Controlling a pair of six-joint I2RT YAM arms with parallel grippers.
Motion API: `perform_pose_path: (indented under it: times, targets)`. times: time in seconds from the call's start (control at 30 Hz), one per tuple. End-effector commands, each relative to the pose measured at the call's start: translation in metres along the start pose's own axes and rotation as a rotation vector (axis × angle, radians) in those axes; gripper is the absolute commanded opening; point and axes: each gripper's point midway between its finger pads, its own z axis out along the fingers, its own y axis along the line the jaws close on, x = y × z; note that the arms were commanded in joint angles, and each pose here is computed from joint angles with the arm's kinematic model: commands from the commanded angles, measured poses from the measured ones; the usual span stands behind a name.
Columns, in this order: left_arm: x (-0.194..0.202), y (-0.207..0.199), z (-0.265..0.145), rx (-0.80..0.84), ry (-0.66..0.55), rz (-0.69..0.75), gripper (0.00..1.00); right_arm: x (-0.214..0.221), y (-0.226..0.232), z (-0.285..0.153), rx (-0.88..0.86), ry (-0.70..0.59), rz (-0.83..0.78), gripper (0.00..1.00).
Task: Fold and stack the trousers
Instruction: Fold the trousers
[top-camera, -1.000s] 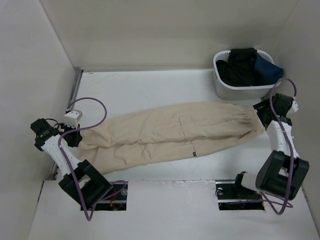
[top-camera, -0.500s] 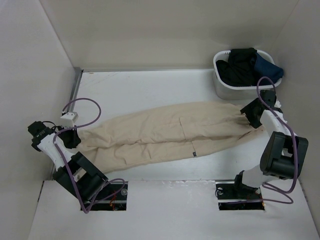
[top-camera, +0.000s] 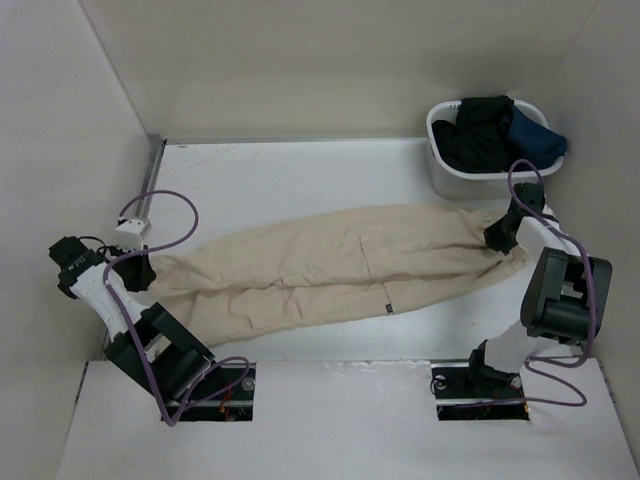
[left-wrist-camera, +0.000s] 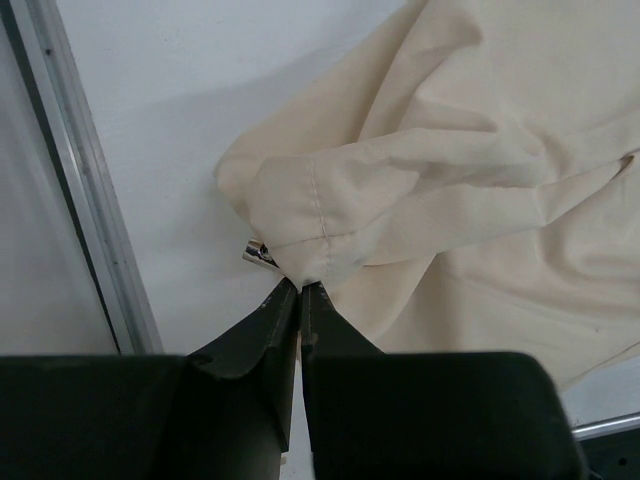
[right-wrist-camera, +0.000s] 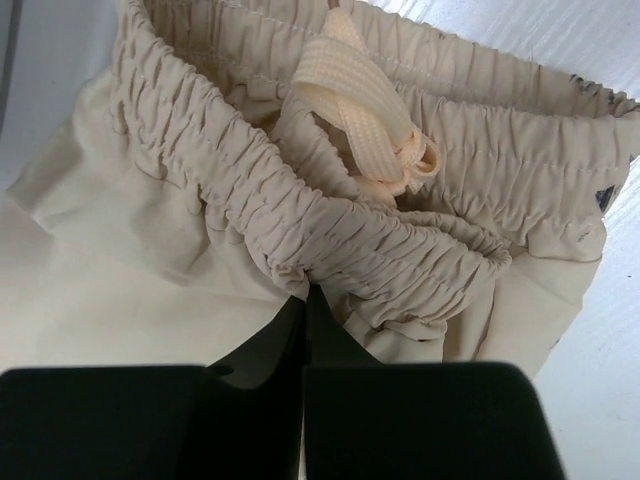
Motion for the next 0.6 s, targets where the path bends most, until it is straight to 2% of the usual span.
perform_pose_path:
  times: [0.0, 0.1, 0.23, 0.37, 0.47, 0.57]
  targets:
    - [-0.033, 0.016, -0.012, -0.05, -0.082, 0.055, 0.0, -0.045, 0.026, -0.031, -0.105, -0.156, 0.005, 0.0]
    - [-0.059, 0.028, -0.021, -0.088, -0.133, 0.087, 0.0, -0.078, 0.053, -0.07, -0.229, -0.269, 0.013, 0.0]
    - [-0.117, 0.045, -0.04, -0.162, -0.254, 0.169, 0.0, -0.125, 0.083, -0.132, -0.421, -0.441, 0.041, 0.0]
    - [-0.164, 0.052, -0.064, -0.232, -0.362, 0.235, 0.0, -0.15, 0.083, -0.166, -0.565, -0.551, 0.072, 0.0]
    - [-0.156, 0.042, -0.063, -0.218, -0.349, 0.255, 0.0, -0.143, 0.048, -0.145, -0.529, -0.537, 0.142, 0.0]
    - [-0.115, 0.022, -0.046, -0.162, -0.262, 0.254, 0.0, -0.119, 0.017, -0.114, -0.512, -0.495, 0.211, 0.0]
